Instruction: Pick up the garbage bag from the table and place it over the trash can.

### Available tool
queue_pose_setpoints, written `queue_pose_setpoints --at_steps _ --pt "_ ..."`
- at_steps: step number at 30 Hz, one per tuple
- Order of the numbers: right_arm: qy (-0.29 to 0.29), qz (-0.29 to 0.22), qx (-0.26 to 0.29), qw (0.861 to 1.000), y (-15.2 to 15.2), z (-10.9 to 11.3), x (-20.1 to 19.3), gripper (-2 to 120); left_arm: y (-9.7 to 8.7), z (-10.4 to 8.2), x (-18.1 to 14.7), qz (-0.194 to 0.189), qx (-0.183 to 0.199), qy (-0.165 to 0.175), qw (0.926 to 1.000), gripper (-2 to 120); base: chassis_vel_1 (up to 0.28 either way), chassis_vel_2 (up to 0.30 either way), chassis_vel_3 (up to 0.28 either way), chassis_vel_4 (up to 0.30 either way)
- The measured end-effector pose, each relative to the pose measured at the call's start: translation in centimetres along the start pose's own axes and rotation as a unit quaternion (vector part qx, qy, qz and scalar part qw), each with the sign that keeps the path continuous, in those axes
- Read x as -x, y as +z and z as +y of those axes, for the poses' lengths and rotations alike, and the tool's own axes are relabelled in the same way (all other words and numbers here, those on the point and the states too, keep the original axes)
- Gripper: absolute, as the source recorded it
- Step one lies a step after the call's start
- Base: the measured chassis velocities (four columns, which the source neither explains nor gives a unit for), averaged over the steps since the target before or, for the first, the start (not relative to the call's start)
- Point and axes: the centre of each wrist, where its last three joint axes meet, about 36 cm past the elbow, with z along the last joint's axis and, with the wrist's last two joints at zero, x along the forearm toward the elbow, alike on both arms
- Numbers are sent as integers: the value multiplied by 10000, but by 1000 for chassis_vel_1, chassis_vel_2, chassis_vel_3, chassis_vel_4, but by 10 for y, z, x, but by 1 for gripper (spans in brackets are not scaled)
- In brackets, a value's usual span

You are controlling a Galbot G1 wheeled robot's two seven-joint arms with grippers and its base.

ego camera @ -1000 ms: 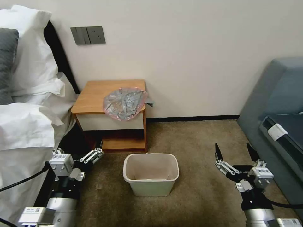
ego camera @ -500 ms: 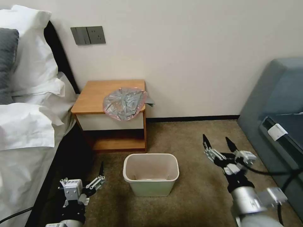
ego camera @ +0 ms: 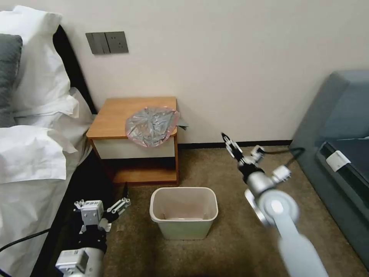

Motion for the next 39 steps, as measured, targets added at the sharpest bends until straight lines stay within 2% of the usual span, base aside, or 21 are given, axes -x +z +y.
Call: queue_pose_setpoints --at_steps 2,5,13,17,26,31,34,36,39 --pt "58 50 168 9998 2 -7 11 100 0 0 0 -7 18 -2 10000 100 0 0 0 0" --pt "137 204 700 9972 1 -20 42 100 0 4 0 -45 149 -39 9999 100 0 0 0 0" --pt "-66 544 1261 9905 8 -33 82 100 4 3 -1 -43 229 -66 9997 100 0 0 0 0" --pt "-181 602 1402 9881 15 -34 104 100 7 3 -3 -72 365 -39 9993 100 0 0 0 0" --pt "-311 700 1322 9883 20 -30 131 99 9 2 -3 -83 353 -36 9993 100 0 0 0 0" --pt "-212 708 1170 9904 20 -34 137 87 10 2 -2 -87 349 -38 9993 100 0 0 0 0" --pt "-234 737 1149 9904 20 -32 139 70 10 2 -1 -96 341 -46 9994 100 0 0 0 0" --pt "-260 759 1141 9902 21 -32 139 67 10 2 -1 -95 334 -50 9994 100 0 0 0 0" --pt "-369 848 1126 9893 24 -31 140 52 9 1 -1 -72 318 -50 9995 100 0 0 0 0"
